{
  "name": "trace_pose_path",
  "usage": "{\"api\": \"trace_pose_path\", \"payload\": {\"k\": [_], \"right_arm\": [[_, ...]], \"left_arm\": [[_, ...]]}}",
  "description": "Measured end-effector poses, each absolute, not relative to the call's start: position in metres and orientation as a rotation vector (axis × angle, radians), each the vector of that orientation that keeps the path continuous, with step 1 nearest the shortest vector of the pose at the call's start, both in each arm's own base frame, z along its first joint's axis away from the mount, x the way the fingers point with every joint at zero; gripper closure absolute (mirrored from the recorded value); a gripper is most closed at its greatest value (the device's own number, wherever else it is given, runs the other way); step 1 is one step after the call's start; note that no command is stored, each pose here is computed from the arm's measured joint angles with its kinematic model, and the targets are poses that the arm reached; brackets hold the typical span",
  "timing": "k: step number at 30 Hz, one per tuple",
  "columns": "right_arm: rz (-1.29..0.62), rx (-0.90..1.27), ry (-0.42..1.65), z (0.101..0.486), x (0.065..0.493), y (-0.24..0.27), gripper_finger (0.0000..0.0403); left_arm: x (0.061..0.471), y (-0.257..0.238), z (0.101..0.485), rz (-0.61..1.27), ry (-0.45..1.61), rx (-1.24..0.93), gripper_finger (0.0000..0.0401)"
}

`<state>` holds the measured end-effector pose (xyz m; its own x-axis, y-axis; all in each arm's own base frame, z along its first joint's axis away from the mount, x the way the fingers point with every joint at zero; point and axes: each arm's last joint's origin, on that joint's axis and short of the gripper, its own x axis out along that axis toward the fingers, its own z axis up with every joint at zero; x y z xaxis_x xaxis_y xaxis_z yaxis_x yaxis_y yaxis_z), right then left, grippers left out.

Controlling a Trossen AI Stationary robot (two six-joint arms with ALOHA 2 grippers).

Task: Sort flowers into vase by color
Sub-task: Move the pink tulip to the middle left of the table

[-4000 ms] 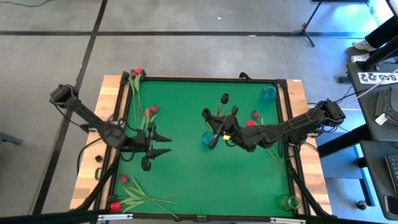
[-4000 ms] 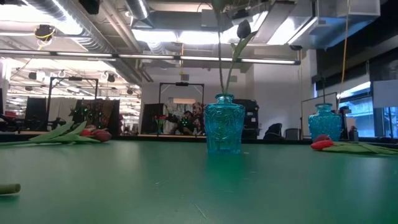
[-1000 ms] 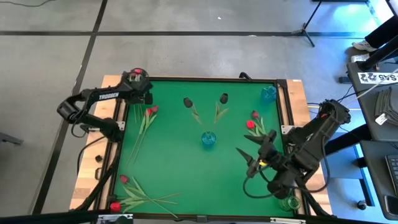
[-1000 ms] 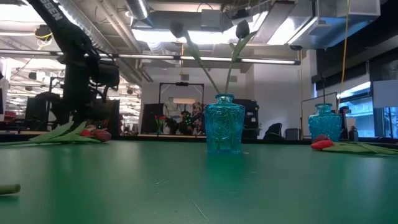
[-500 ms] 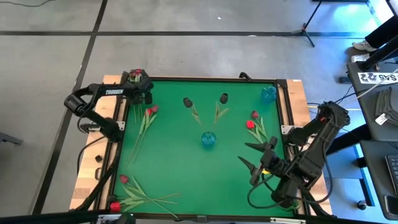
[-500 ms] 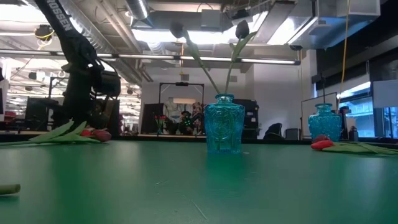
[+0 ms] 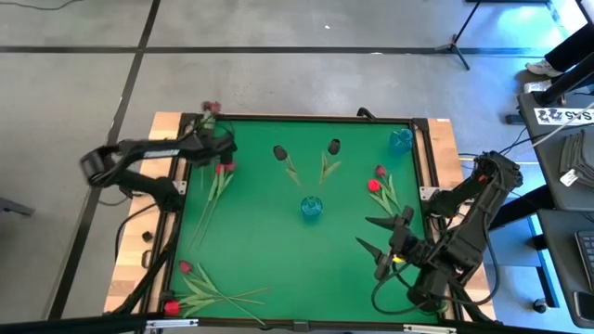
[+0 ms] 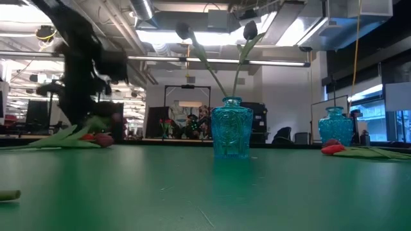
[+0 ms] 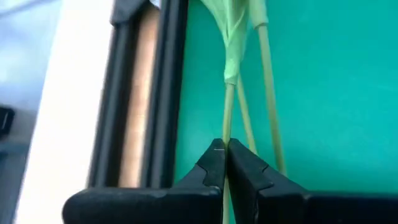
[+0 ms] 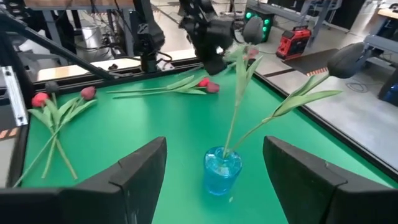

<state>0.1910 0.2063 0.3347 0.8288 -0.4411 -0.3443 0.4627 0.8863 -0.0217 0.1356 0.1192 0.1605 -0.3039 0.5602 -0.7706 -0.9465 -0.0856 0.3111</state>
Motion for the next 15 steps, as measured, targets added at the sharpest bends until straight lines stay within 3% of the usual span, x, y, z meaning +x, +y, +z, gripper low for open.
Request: {"api": "trace_pose_path", "payload": {"k": [5, 10, 15], "right_arm": [[-0.479, 0.076, 0.345, 0.335, 0.192, 0.207, 0.0134], [-0.454, 0.122, 0.361, 0.336, 0.194, 0.209, 0.0134], [-0.445, 0.134, 0.359, 0.336, 0.195, 0.211, 0.0134]], "left_arm": [[0.119, 0.08, 0.198, 1.548, 0.802, -0.616, 0.0399], [0.116, 0.046, 0.219, 1.058, 0.751, -0.864, 0.04], [0.111, 0.023, 0.228, 0.869, 0.708, -0.908, 0.04]]}}
